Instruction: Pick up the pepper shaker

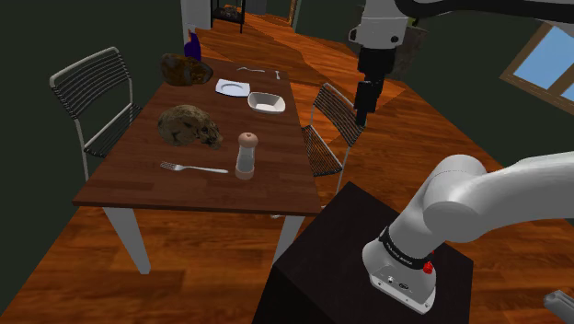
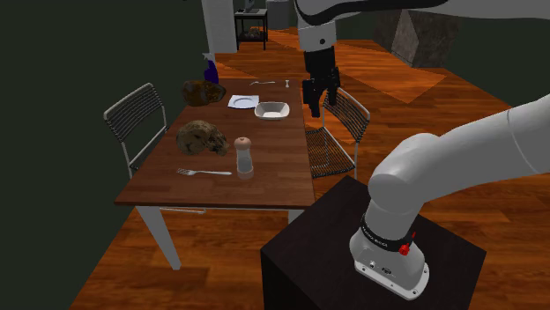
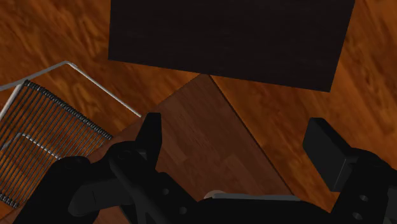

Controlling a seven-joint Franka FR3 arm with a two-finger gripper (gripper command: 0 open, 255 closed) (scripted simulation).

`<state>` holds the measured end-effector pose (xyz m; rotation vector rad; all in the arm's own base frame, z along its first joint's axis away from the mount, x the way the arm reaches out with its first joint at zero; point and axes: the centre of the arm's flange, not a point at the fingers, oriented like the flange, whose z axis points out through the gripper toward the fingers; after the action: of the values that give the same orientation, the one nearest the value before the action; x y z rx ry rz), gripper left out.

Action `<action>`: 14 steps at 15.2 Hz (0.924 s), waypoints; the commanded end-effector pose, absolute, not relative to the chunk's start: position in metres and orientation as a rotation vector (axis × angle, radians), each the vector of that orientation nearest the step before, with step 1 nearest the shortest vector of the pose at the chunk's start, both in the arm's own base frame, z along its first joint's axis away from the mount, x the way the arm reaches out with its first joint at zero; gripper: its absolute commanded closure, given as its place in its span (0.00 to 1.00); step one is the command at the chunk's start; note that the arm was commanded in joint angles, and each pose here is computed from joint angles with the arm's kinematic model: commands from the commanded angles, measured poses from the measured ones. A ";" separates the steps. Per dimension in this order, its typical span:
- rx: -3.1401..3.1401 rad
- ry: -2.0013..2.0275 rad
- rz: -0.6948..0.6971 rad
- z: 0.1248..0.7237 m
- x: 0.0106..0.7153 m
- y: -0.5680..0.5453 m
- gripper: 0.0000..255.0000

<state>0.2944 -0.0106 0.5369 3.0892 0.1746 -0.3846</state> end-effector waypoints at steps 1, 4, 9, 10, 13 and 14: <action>3.089 0.175 -0.385 0.537 0.294 -0.011 0.00; 3.110 0.144 -0.348 0.513 0.320 -0.005 0.00; 3.144 0.093 -0.285 0.474 0.365 0.004 0.00; 3.151 0.083 -0.273 0.467 0.374 0.006 0.00; 3.170 0.051 -0.234 0.445 0.402 0.011 0.00; 3.176 0.041 -0.221 0.437 0.411 0.012 0.00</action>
<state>0.4013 0.0121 0.4447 3.1693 0.0524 -0.2382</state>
